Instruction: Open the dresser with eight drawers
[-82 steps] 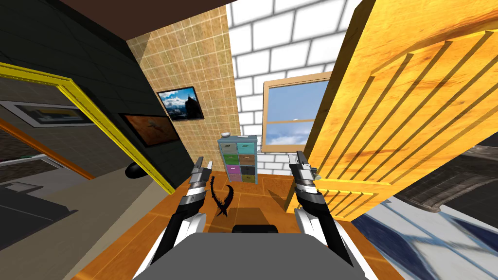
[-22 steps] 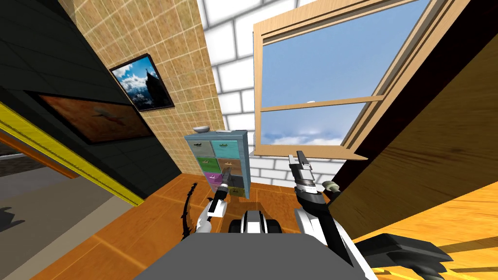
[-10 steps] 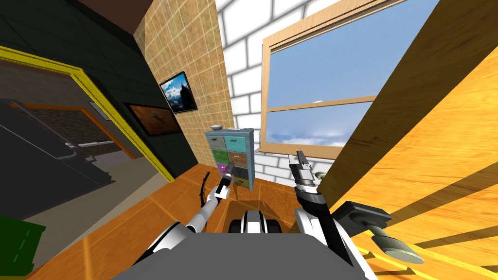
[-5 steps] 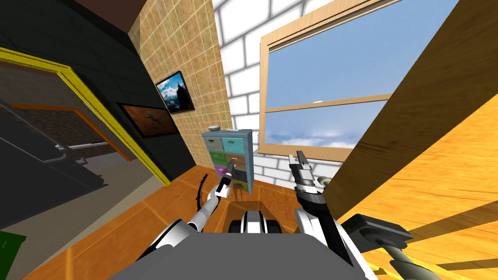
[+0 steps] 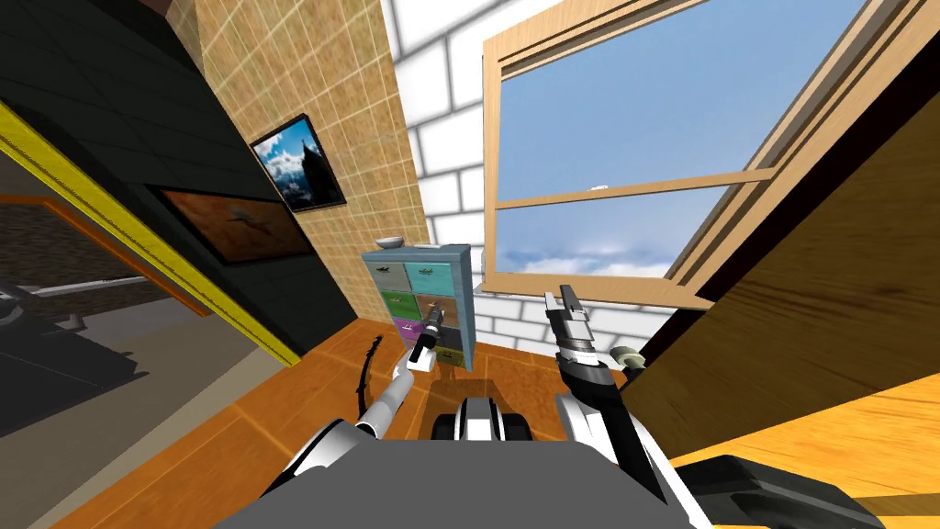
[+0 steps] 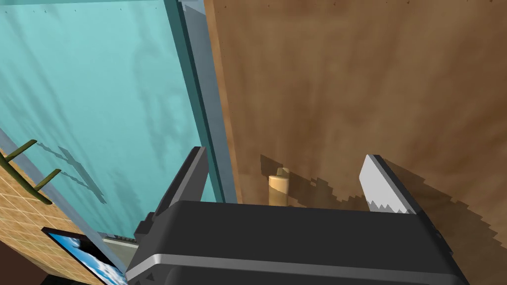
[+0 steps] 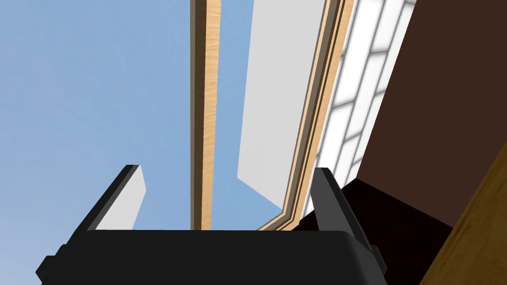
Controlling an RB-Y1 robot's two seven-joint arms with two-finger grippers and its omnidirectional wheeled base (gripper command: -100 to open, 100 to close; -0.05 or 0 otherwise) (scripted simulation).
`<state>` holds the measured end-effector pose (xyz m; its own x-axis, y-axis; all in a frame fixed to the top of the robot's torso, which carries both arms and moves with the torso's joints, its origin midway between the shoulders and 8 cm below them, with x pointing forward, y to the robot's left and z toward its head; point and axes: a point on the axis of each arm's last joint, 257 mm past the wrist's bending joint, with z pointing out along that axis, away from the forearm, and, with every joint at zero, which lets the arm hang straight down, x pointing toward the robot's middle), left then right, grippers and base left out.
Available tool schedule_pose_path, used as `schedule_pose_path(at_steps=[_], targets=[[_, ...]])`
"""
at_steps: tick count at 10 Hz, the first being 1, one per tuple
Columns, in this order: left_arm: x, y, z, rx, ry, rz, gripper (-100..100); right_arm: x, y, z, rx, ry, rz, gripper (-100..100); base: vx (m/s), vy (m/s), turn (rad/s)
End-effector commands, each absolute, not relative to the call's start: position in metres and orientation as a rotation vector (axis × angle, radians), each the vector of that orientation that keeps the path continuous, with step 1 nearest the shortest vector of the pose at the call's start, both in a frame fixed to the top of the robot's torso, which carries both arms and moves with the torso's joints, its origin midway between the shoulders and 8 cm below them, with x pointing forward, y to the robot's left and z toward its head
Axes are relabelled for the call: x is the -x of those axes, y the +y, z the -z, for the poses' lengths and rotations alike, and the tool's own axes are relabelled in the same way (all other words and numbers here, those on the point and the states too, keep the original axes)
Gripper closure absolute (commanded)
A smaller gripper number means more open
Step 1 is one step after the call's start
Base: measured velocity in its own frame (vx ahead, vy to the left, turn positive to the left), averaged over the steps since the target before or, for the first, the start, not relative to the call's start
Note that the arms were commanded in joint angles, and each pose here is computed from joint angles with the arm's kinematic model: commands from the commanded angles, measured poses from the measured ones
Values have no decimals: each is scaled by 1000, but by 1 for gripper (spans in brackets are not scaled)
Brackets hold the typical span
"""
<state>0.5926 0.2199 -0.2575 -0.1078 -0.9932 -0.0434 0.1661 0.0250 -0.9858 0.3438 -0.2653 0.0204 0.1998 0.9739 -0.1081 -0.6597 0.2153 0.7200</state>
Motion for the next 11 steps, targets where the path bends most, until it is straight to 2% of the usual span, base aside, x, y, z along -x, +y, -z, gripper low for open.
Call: schedule_pose_path(at_steps=[1, 7, 8, 11], targets=[[-591, 227, 255, 1026, 1156, 1306, -100, -344, -265, -20, -603, 634, -1243, 0, -8, 68, -167], [-585, 244, 252, 1057, 1112, 1247, -100, -344, -265, -20, -603, 634, -1243, 0, 0, 51, -127], [-587, 238, 252, 1047, 1126, 1267, 100, -344, -265, -20, -603, 634, -1243, 0, -3, -31, 220], [-591, 227, 255, 1026, 1156, 1306, 100, -344, -265, -20, -604, 634, -1243, 0, 6, -66, 177]])
